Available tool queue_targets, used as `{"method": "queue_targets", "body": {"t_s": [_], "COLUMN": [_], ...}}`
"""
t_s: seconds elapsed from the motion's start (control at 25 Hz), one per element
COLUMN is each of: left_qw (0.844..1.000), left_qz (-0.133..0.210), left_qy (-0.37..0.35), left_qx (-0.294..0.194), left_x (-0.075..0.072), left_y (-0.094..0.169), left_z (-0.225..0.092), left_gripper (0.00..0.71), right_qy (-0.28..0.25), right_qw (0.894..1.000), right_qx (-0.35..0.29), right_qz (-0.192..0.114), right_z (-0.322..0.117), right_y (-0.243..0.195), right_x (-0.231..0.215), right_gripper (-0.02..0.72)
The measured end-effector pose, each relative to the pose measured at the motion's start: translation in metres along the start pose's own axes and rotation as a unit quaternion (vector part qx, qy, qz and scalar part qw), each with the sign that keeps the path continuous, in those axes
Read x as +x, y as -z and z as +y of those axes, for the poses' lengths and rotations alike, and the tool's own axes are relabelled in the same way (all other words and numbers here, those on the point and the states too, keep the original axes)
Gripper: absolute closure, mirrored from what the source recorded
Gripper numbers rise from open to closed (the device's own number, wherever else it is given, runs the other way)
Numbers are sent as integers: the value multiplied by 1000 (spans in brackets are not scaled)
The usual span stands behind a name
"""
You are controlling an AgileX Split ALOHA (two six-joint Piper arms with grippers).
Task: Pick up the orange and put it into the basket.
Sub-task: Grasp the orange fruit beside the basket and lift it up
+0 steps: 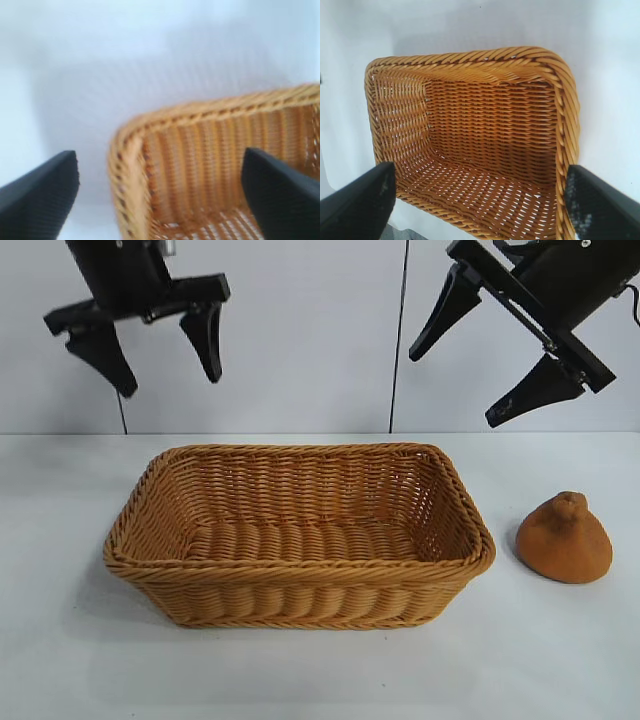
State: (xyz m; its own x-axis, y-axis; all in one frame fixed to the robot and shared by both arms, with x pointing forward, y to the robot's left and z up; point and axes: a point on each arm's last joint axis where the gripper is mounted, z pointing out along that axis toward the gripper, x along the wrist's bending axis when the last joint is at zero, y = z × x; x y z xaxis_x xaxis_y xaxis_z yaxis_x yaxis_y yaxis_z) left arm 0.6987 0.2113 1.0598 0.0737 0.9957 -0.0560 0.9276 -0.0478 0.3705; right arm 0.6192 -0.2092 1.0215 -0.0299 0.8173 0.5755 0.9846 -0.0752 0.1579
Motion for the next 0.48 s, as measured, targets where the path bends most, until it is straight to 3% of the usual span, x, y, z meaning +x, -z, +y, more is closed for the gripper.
{"method": "queue_targets", "body": {"t_s": [0.28,0.48], "left_qw": [999,999], "left_qz": [22,26], "left_qy": [34,25], "left_qx": [-15,3], "left_x": [47,54], "left_y": [19,39], "left_z": [1,-24], "left_gripper": [79,79], "right_qy": [0,0], "right_qw": [1000,1000], "right_qx": [1,3], "right_qz": [0,0], "right_z": [0,-1], "right_y": [0,0], "right_x": [0,0], "right_gripper": [73,73]}}
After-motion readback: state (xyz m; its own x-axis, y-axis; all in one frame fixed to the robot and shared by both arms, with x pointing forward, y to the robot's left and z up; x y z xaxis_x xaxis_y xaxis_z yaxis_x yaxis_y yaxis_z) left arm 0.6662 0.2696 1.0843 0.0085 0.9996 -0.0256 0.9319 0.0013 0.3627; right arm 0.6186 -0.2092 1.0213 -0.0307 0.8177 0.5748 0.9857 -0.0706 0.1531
